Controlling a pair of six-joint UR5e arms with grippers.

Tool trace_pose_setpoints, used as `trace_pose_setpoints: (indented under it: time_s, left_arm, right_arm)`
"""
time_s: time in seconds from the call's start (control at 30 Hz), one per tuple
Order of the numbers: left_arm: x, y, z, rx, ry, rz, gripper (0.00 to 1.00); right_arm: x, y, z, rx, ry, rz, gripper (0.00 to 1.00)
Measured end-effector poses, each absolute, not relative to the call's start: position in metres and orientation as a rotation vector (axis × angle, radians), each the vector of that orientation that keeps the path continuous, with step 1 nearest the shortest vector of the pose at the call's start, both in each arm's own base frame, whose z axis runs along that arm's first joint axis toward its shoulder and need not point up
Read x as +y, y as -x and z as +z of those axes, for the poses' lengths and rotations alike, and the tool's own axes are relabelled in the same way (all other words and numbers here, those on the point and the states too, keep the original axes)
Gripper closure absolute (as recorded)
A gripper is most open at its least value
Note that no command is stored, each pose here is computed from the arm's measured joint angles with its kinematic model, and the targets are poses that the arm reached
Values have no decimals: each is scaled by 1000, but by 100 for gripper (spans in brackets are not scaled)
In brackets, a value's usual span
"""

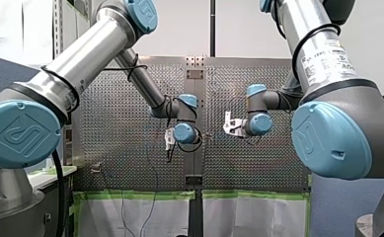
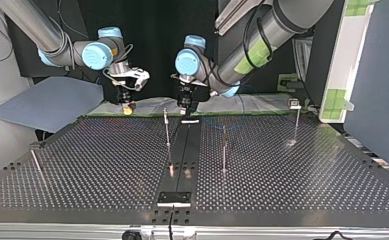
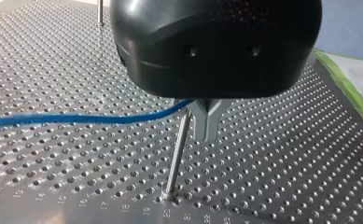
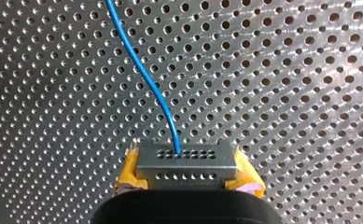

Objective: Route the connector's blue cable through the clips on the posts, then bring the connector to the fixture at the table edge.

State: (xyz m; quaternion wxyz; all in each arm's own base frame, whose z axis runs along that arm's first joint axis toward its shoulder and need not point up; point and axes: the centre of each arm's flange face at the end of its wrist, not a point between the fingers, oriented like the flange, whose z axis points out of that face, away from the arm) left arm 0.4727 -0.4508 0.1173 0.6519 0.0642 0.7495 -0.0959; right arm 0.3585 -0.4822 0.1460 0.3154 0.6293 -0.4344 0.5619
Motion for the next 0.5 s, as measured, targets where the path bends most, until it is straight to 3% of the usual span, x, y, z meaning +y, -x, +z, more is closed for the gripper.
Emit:
trace_pose_setpoints:
  time_s: [0.5]
  left_arm:
    - [-447, -482, 113, 1711, -150, -218, 100]
  right_arm:
    - [-488, -355, 147, -1150, -1627, 1481, 100]
